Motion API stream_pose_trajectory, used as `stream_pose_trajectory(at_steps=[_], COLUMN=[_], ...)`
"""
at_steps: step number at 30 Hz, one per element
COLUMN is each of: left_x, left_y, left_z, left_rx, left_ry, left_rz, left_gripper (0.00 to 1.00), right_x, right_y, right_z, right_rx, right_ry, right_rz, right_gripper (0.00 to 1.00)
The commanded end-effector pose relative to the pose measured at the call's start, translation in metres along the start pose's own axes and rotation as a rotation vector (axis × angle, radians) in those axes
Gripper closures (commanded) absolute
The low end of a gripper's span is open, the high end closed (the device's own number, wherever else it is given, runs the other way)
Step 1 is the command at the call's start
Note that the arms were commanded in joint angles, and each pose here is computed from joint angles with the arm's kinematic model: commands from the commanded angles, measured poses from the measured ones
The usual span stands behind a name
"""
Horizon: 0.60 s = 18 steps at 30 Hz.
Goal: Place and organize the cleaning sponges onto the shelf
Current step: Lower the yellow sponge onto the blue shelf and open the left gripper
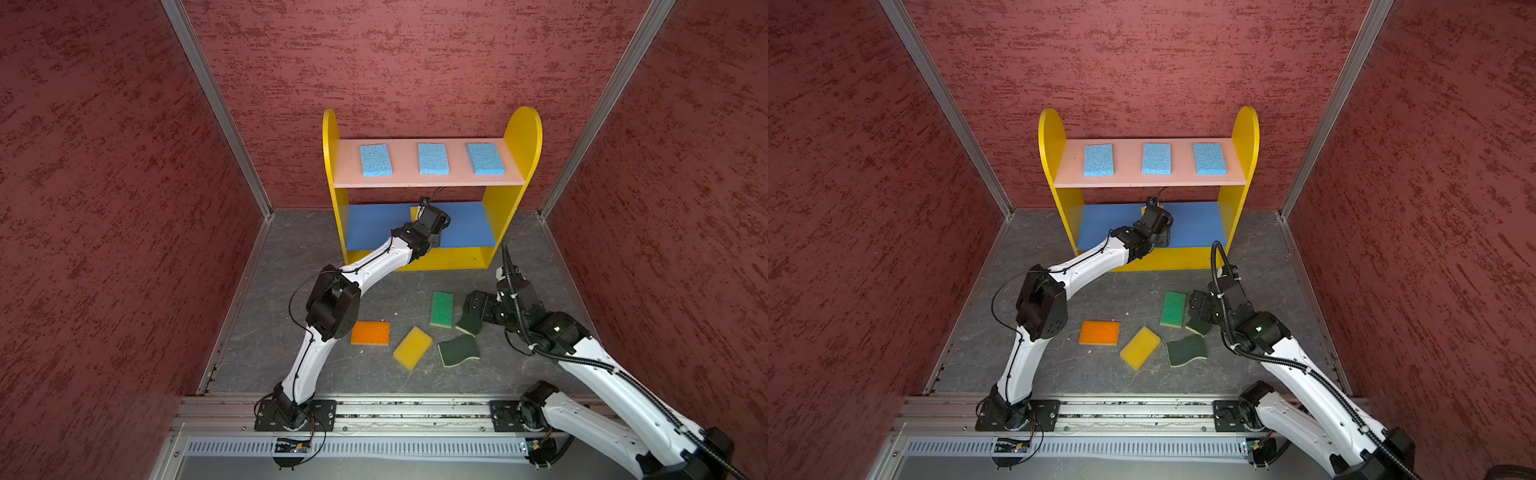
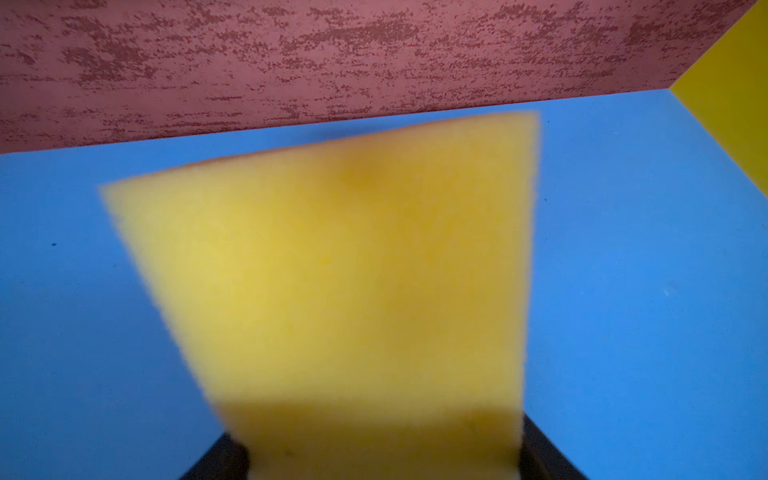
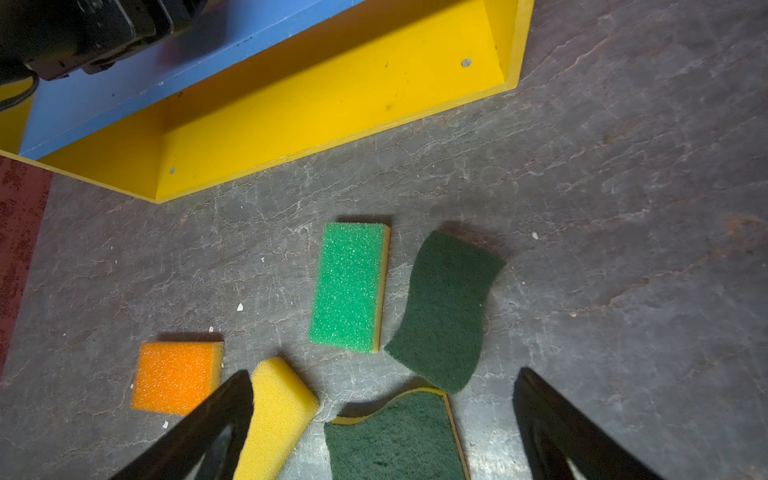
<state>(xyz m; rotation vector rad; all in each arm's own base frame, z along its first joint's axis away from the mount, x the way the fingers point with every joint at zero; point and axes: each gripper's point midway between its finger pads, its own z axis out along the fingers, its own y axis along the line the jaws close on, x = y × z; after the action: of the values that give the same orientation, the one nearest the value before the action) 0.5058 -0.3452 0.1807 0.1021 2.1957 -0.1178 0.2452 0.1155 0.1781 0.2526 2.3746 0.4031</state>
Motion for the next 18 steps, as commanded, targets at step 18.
stream_pose_trajectory(at_steps=[18], left_x=[-0.002], left_y=[-0.005], left_z=[0.005], left_rx=[0.024], left_ry=[0.023], left_rz=[-0.009], left_gripper=[0.19], right_x=[-0.011], right_y=[0.001], right_z=[-0.01], right_rx=[-0.019], right_ry=[-0.049], right_rz=[0.027], right_gripper=[0.01])
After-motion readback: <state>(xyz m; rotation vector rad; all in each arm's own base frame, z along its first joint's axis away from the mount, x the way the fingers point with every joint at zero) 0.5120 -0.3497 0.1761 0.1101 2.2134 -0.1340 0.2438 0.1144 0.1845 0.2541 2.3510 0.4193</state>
